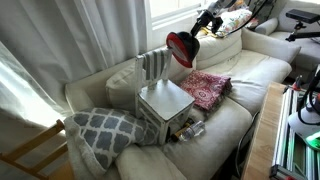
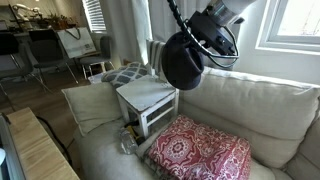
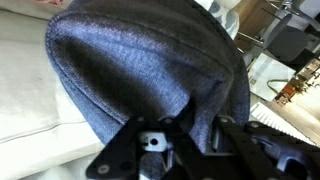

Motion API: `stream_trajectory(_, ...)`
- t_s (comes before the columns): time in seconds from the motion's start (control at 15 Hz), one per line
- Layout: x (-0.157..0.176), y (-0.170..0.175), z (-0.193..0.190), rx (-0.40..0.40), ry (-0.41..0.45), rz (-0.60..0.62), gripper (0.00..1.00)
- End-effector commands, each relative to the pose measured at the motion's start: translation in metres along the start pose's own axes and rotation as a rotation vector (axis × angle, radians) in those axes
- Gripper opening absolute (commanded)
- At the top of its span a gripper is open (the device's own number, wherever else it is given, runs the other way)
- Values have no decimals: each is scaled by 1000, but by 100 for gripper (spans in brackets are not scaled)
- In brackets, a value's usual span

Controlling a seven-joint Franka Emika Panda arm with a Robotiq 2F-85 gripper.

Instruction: Pick up both the black and red hat and hang them on the right corner of the backrest of the chair, pick up the black hat and put it on the seat of the chair

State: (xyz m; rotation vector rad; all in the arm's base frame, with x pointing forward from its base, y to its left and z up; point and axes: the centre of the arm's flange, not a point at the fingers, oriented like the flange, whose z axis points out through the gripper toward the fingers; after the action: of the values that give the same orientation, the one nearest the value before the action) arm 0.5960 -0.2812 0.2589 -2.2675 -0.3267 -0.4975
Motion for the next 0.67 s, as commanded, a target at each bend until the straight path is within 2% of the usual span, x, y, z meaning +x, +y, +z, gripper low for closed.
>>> stream_trajectory(0.0,-6,-13,16,65,13,-27,3)
stream_trajectory(0.6,9,-18,82,47,-30,-7,3)
